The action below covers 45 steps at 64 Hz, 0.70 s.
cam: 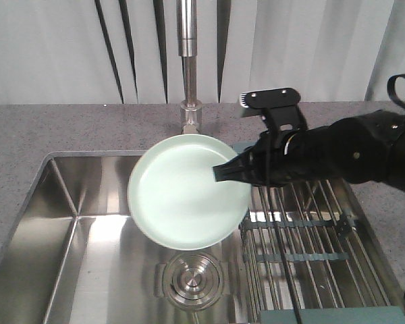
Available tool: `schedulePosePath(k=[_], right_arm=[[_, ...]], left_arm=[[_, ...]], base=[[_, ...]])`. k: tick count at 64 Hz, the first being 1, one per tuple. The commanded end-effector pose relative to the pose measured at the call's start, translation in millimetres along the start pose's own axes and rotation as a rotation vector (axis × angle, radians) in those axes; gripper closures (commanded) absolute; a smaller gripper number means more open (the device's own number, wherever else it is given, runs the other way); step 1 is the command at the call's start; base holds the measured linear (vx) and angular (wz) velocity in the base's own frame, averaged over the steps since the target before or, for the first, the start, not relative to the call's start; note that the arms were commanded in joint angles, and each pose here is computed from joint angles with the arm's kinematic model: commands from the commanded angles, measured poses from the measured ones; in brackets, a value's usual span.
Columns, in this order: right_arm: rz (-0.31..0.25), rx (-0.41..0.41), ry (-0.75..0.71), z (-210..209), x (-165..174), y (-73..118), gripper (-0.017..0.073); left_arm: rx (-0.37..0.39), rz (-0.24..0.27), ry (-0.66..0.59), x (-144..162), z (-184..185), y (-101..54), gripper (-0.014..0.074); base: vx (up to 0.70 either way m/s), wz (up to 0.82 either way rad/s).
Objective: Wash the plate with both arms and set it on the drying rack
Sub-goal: 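Swing the pale green plate under the faucet with the right gripper, then lower the plate onto the wire drying rack with the right gripper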
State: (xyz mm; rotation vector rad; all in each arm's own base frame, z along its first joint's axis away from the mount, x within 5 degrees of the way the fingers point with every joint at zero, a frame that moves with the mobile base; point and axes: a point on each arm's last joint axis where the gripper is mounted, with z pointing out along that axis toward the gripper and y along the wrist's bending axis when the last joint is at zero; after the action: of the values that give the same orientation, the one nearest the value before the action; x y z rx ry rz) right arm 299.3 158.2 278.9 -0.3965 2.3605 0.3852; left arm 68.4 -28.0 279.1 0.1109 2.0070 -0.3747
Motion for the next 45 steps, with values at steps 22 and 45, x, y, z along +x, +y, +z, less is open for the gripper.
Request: schedulePosePath(k=[22, 45], right_arm=[[-0.281, 0.571, -0.071, -122.2, -36.4, -66.3, 0.0561], [-0.363, 0.671, 0.077, -69.2, -38.0, -84.3, 0.0561]], left_arm=[[-0.001, -0.022, -0.076, -11.9, -2.3, -1.0, 0.0601], [-0.001, -0.022, -0.076, -11.9, -2.3, -1.0, 0.0601]], base=[[0.00, 0.00], [0.00, 0.00]])
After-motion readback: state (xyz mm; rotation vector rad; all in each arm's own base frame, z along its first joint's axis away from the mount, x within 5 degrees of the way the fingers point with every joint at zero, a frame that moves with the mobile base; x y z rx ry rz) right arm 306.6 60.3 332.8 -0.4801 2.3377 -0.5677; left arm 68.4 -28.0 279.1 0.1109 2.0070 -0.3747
